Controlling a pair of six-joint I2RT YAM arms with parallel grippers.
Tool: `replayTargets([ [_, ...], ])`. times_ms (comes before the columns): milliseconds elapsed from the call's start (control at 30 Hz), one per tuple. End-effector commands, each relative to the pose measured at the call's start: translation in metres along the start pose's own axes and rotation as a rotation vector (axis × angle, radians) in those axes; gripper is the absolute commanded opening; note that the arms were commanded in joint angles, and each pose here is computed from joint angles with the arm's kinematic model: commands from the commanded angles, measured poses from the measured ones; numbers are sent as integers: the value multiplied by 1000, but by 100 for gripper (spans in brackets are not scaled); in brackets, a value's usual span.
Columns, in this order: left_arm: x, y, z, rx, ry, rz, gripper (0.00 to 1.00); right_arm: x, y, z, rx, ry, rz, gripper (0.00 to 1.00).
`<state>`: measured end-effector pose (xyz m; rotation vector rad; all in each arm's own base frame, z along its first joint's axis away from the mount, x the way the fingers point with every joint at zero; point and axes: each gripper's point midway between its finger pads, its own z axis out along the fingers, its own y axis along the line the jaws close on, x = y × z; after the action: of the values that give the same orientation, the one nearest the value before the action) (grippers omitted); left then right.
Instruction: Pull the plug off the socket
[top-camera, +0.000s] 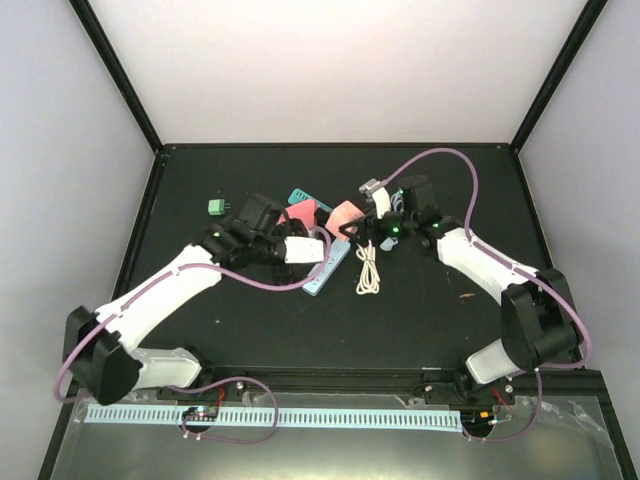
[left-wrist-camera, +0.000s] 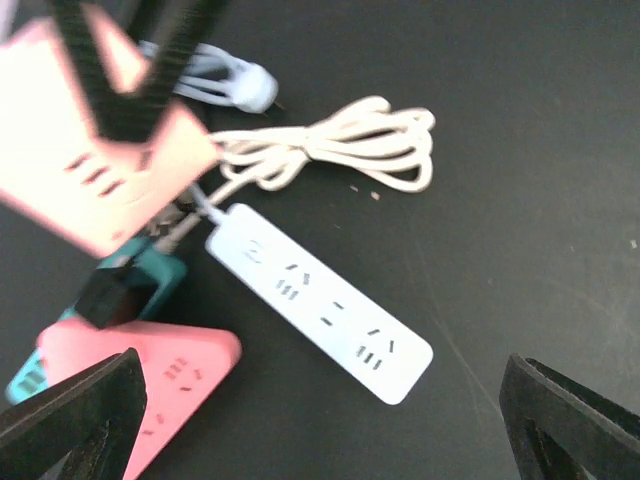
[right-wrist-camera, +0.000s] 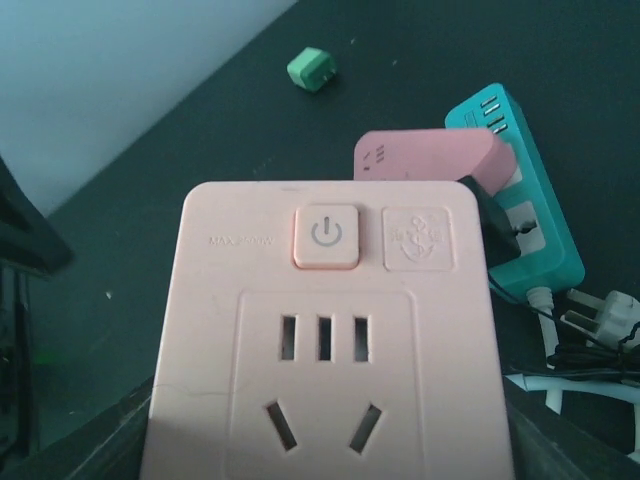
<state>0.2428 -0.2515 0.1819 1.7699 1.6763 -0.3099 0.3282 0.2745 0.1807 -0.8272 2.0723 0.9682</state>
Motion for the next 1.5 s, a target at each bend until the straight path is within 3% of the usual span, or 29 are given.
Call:
replayTargets([
  [0, -32, 34, -45, -178, -163, -187, 99, -52, 27, -25, -104, -150, 15, 1],
  [100, -41, 54, -67, -316, -228, -237, 99, -66, 36, -32, -136, -195, 45, 2],
  [333, -45, 82, -98, -467, -241, -324, 99, -97, 49, -47, -181, -288, 121, 4],
  [700, -69, 90, -96, -414, -304, -309, 99, -118, 54, -45, -293, -377, 334, 5],
  [1067, -87, 108, -92, -386, -338, -350, 98, -108, 90, -29, -366, -331, 347, 7],
  [1300, -90, 110, -86, -372, -330, -336, 83, -104, 97, -22, -388, -309, 375, 8],
  [1467, -91, 109, -85, -370, -324, -318, 60, -103, 100, -20, -398, -299, 389, 9],
])
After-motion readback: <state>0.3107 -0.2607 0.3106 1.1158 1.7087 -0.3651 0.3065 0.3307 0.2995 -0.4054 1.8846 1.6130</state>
